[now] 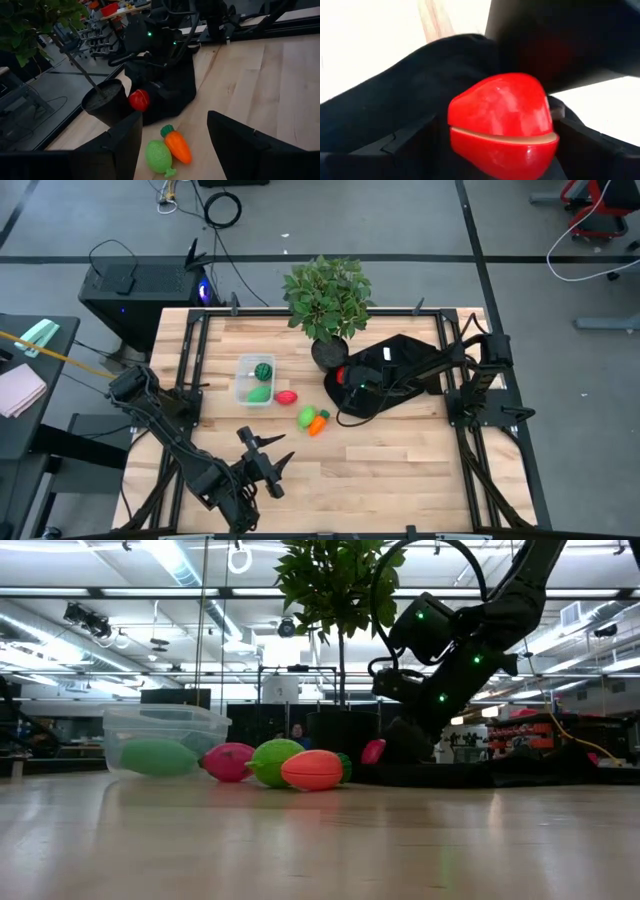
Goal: Pick and placing Produce into tupperware
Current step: Put the apple into the bin
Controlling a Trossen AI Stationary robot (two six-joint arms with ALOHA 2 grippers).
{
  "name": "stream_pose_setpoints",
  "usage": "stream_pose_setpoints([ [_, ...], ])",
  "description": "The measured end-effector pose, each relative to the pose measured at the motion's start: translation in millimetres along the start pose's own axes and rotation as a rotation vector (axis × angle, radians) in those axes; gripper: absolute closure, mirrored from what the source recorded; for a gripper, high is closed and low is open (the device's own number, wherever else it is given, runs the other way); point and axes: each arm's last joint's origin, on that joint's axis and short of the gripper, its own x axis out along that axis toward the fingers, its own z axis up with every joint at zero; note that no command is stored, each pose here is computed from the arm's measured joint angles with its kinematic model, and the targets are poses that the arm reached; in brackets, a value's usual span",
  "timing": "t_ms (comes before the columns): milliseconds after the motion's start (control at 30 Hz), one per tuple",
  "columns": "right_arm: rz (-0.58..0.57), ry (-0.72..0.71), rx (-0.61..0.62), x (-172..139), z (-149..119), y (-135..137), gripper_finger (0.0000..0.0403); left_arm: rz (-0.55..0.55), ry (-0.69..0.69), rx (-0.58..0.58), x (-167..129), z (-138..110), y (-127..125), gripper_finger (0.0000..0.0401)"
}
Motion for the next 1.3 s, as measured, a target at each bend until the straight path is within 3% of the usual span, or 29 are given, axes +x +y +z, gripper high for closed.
stream_pose_setpoints([
  [567, 0.005, 0.001, 0.011, 0.0, -0.1, 0.1, 0.0126, 0.0, 0.0, 0.0, 0.0, -0.2, 0.0, 0.017],
  [1300, 0.006, 0.001, 0.032, -0.6, 0.0, 0.4, 0.0128, 0.0, 0.0, 0.0, 0.1, -0.3, 0.0, 0.017],
])
